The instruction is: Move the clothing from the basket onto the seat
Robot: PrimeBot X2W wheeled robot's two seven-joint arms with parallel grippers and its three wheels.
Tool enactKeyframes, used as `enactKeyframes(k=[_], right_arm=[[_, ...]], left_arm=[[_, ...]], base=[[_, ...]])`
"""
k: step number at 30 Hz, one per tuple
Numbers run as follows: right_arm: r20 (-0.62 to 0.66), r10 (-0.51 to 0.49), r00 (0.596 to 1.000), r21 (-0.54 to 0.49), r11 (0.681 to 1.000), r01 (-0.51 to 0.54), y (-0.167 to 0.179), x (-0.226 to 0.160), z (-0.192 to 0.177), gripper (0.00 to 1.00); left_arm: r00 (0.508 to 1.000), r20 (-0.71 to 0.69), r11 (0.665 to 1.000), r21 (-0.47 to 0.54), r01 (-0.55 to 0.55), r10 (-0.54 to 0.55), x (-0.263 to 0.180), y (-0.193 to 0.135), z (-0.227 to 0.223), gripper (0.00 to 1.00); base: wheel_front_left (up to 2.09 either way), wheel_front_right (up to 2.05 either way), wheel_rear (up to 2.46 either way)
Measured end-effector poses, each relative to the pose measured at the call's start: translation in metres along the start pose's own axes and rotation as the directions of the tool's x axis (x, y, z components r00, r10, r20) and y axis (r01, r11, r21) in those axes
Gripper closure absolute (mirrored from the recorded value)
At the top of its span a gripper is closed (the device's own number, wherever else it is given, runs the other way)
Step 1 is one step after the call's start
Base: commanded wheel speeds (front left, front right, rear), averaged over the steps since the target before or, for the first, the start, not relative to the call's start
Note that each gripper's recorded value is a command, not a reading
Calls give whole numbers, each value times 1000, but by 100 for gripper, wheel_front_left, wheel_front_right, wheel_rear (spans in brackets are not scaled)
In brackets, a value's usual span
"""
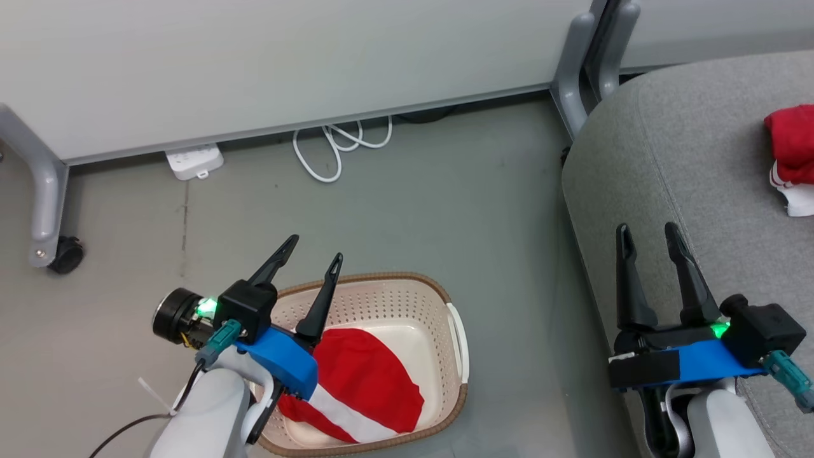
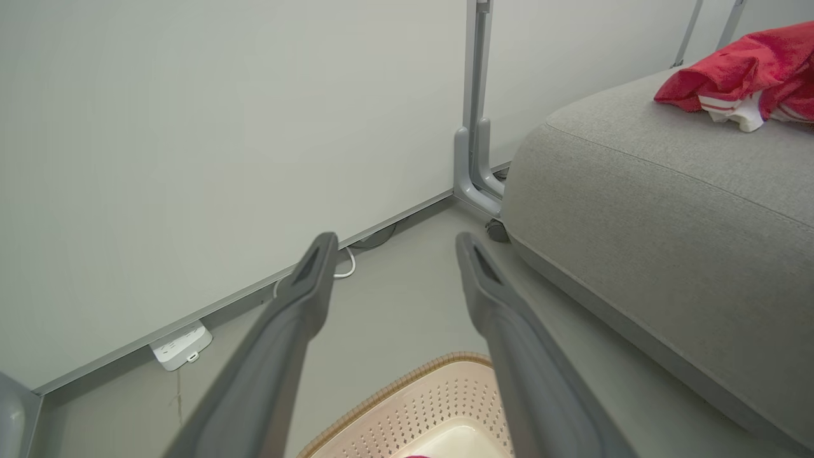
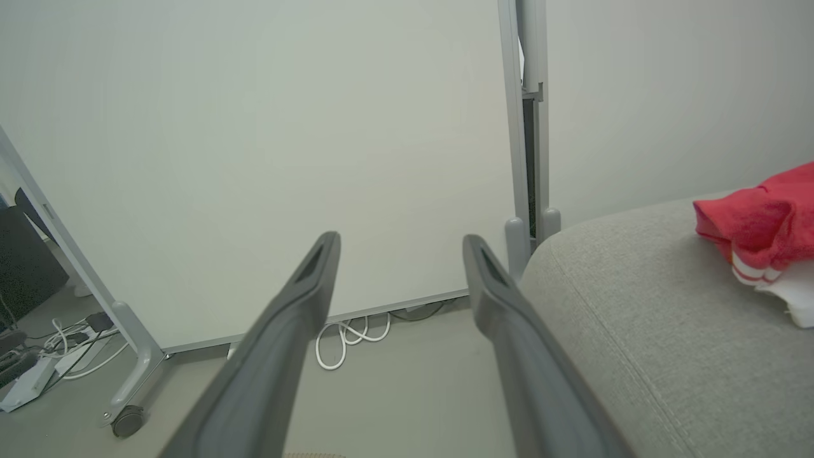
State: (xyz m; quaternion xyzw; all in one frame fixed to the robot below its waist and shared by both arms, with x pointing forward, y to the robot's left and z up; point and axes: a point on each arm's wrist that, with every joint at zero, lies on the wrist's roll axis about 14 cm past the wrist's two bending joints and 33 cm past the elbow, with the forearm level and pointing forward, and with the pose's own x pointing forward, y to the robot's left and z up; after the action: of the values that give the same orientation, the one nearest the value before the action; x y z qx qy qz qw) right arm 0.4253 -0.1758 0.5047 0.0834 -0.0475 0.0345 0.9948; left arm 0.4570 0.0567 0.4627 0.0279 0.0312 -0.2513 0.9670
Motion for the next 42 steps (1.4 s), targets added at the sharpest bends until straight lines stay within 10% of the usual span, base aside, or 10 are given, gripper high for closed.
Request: enactKeyframes(k=[17,42], right_arm=[[-25,-41,999,-68,997,39,-29,50,-29,0],[-195,-52,979,-130,991,27,-58,84,-139,0]], left_arm=[[914,-314,960,27,279,-257,52,-32,-124,0],[555,-739,838,-23,546,-382,26,-39,-339,0]], base=[[0,0,0],[0,0,0]])
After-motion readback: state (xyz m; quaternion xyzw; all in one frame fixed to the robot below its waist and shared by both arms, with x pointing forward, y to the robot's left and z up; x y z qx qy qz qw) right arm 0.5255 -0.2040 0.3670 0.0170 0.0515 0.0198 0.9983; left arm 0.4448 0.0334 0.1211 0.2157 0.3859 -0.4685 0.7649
